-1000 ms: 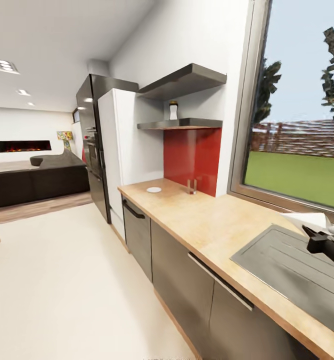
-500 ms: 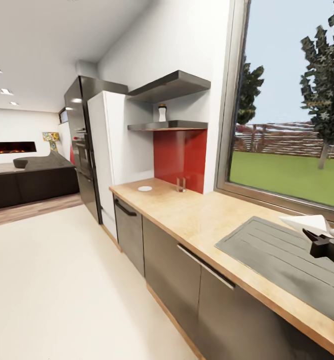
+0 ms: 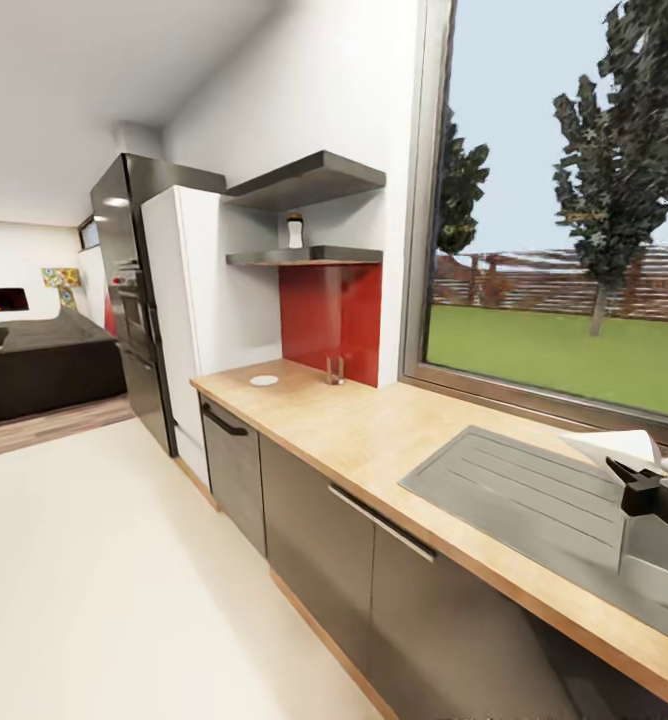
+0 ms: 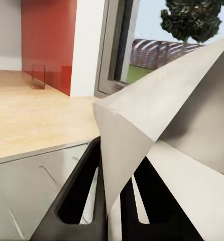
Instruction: Set up a coffee station on the kitchen countertop: keep the coffee maker on the countertop, move the bottle of coffee from the kitchen shelf to the counter next to the coffee maker, place a paper coffee filter on top of the coffee maker, put the saucer next to the coffee maker with the coffee cup on the saucer, and place the electric kettle next to the coffee maker.
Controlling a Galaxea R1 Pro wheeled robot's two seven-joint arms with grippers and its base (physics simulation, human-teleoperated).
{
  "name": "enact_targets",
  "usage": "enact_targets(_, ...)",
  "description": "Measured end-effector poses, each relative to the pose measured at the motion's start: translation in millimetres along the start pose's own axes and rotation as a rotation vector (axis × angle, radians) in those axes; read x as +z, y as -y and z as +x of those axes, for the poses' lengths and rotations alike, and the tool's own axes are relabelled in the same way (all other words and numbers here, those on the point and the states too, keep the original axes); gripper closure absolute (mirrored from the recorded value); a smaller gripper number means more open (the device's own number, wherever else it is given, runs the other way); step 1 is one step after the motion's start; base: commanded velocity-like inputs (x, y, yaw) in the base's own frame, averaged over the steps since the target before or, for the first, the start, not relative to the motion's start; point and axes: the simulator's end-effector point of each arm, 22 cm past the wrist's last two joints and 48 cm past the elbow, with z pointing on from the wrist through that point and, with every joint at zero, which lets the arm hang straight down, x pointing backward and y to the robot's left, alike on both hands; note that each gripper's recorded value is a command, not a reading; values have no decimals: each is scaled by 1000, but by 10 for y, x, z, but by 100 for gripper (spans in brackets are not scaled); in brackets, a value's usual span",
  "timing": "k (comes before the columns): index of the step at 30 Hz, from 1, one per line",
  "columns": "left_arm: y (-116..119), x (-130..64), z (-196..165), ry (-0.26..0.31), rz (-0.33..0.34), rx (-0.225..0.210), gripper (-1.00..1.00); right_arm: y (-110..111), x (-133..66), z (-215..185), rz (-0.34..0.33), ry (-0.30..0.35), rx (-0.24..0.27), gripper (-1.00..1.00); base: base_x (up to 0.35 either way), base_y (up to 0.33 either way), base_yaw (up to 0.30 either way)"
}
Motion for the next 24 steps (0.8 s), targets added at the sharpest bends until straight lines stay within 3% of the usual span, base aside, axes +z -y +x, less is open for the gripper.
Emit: enact_targets(24, 3, -2, -88, 23, 1, 1, -100, 11, -53, -112, 3, 22, -2, 100, 0, 4, -210)
